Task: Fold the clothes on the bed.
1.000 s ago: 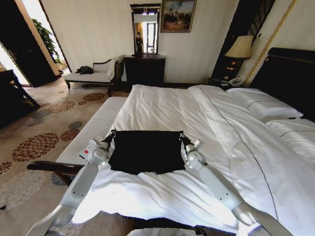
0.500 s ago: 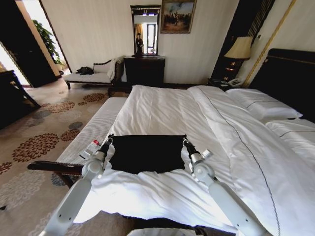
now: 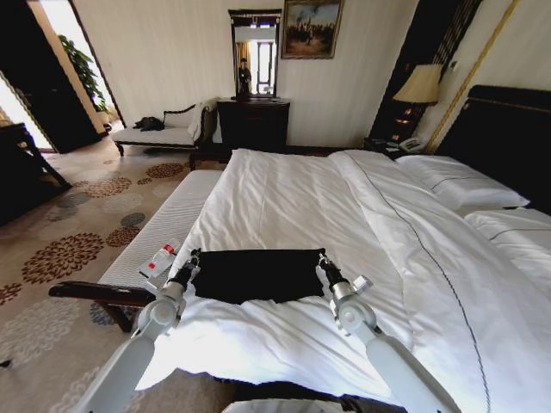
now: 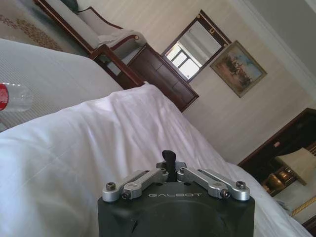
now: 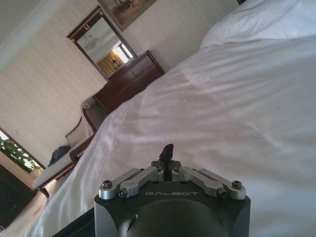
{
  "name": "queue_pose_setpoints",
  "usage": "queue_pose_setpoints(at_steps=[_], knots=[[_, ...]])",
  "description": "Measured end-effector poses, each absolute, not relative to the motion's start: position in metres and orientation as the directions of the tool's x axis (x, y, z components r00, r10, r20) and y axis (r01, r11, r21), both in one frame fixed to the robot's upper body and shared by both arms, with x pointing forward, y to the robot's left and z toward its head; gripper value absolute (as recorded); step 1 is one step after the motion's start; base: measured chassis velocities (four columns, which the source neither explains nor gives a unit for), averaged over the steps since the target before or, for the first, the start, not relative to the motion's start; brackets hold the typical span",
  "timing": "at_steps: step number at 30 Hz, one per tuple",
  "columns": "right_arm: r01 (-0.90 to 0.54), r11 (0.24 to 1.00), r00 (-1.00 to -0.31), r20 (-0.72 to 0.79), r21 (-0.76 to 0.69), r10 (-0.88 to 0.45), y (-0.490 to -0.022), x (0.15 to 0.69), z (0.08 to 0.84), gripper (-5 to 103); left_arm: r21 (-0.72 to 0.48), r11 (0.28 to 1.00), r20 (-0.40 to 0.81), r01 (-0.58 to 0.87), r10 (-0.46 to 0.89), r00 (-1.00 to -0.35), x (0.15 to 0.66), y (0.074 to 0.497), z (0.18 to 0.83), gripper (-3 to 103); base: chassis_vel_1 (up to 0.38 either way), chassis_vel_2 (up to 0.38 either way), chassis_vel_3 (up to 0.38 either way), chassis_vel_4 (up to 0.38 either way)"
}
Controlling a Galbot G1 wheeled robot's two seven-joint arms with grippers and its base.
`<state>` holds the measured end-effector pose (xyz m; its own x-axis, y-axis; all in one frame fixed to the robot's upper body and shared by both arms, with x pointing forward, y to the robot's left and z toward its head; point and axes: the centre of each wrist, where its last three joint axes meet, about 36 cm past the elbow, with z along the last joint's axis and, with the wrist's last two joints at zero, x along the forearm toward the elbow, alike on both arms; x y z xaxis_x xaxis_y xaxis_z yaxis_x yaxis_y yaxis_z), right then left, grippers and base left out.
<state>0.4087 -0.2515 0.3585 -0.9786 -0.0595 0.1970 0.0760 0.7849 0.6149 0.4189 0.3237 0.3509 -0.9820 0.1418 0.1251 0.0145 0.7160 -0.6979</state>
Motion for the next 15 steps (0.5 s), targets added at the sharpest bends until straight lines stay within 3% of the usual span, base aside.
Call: queue_pose_setpoints(at_steps=[15], knots=[[0.111, 0.816, -0.957, 0.281, 0.567, -0.065, -0.244, 0.375, 0.334, 2, -0.663, 0.748, 0.178, -0.031, 0.118, -0.977, 0.392, 0.321, 0.330, 0, 0.000, 0.000, 0.000, 0.000]])
